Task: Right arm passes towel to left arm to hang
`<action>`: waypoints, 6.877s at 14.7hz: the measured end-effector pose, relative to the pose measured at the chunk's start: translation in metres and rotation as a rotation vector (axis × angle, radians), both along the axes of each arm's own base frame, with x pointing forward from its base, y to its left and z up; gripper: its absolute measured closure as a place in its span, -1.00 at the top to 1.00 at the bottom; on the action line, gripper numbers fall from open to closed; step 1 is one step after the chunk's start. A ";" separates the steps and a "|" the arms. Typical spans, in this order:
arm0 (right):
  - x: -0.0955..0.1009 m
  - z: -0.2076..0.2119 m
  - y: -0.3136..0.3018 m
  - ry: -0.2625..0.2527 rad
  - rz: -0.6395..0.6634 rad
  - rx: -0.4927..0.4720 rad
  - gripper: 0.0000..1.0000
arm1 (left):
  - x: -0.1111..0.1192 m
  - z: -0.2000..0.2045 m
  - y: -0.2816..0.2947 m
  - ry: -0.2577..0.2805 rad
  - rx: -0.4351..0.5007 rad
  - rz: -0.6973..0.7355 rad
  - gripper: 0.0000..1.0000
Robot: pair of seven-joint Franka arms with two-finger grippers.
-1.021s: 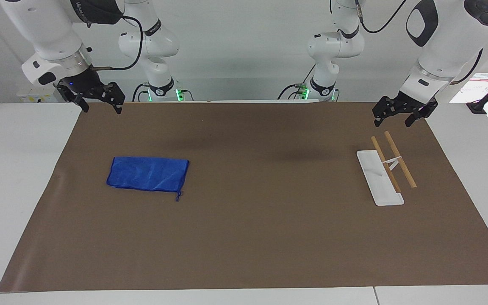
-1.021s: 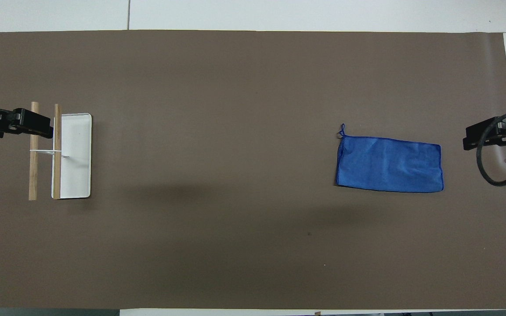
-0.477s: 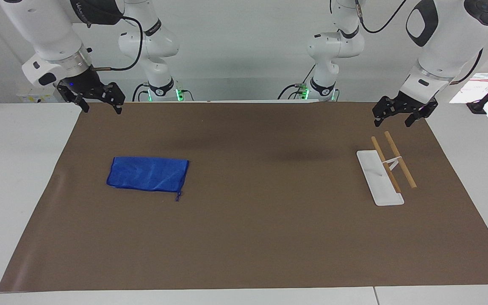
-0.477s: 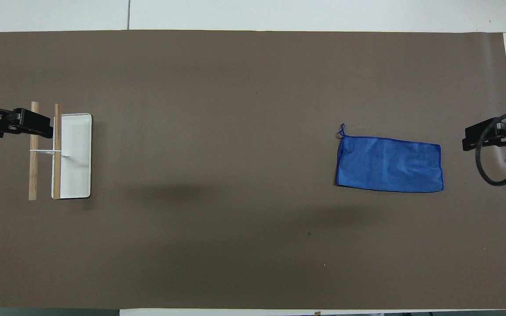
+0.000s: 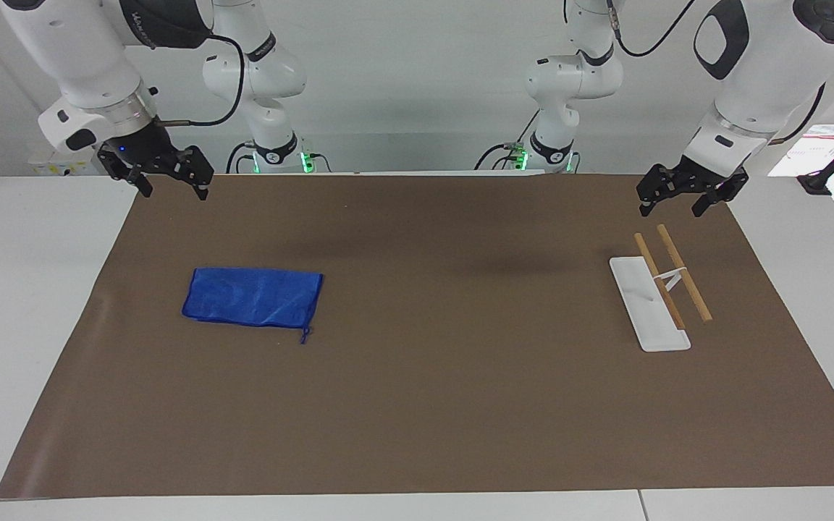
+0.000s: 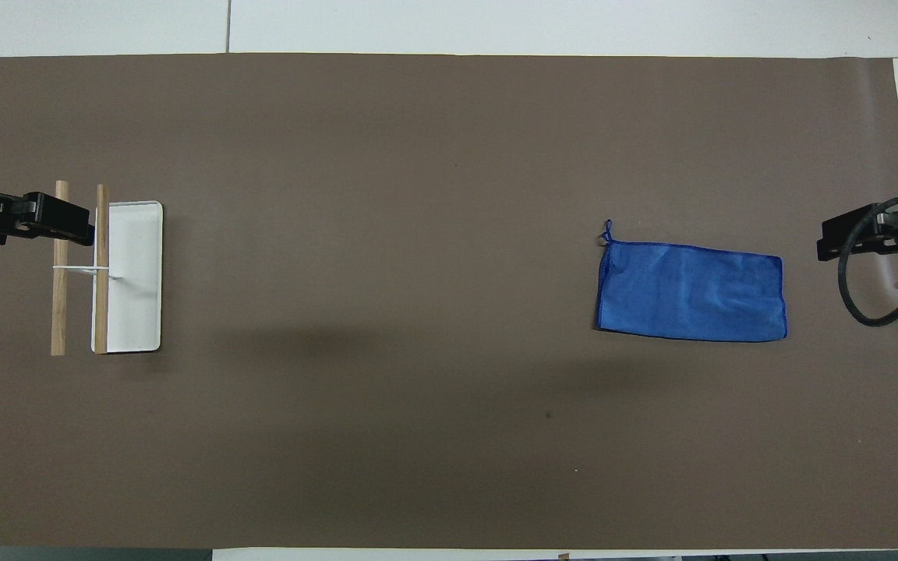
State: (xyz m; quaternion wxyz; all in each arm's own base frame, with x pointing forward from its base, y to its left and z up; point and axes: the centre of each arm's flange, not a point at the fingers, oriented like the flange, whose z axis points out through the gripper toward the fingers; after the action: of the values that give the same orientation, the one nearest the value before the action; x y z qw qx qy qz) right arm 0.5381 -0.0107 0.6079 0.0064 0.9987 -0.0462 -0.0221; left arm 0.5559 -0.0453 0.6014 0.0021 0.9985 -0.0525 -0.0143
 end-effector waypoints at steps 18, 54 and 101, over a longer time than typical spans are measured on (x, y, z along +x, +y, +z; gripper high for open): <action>-0.009 -0.291 -0.002 -0.108 0.094 -0.002 1.00 | 0.000 0.000 0.000 0.000 0.000 0.000 1.00; 0.053 -0.005 0.147 -0.073 -0.380 0.459 -0.93 | 0.000 0.000 -0.002 0.000 0.000 -0.003 1.00; 0.036 -0.009 0.362 0.003 -1.093 0.962 0.06 | 0.004 -0.061 -0.142 0.184 -0.539 1.279 -0.96</action>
State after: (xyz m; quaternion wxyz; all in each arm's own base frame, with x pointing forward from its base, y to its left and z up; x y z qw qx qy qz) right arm 0.5740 0.3512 0.5994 -0.4450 0.7252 -0.5238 -0.0415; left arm 0.5601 -0.1869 0.5402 0.2621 0.7927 0.5443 -0.0812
